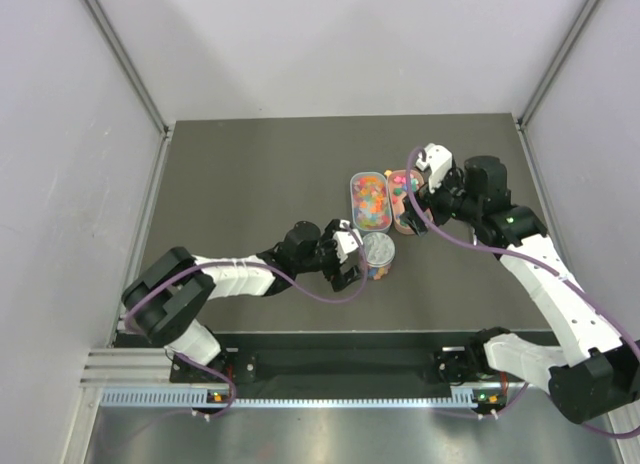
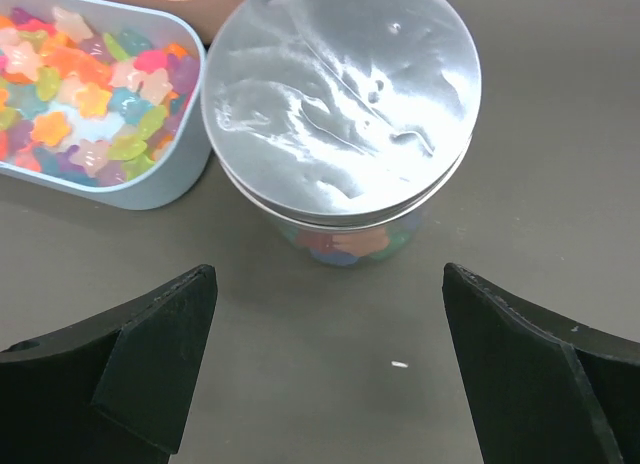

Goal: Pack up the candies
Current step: Screw the bottle lid onto the packing bottle.

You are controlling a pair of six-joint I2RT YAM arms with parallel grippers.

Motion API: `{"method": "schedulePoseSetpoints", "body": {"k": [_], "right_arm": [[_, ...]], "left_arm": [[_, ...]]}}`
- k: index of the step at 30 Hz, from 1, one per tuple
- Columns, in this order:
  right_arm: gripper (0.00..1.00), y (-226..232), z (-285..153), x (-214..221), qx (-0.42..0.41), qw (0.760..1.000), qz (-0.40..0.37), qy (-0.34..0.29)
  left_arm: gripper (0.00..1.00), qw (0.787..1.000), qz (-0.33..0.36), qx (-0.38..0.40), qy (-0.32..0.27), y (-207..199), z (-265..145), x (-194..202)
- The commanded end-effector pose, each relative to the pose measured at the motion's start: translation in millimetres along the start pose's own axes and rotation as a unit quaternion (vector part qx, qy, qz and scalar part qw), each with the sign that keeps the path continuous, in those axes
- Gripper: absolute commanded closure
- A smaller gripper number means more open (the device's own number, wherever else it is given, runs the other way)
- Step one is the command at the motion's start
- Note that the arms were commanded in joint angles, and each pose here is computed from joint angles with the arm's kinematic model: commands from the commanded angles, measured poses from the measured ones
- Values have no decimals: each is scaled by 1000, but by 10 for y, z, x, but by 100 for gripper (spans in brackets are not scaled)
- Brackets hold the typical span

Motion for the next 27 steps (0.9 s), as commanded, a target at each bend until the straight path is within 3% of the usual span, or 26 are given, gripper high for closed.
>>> {"method": "schedulePoseSetpoints", "body": {"k": [1,27], "right_arm": [[0,-35,-97,-215,3,999,1,-36],[0,-56,-85,-159,-4,1000,7,-24]], "left_arm": [[1,998,16,3,-62,73,69,-320],[1,994,7,43,-98,-42,297,-211]]}}
Point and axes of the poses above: each gripper's point midway between its finger pads, its own z axis out along the fingers, its own y axis along the line the jaws close on, x = y × z, the point moved 3 cm from there along -z, back along the fingers, and after that the axes turned 4 degrees about z, right-handed, at the moved point
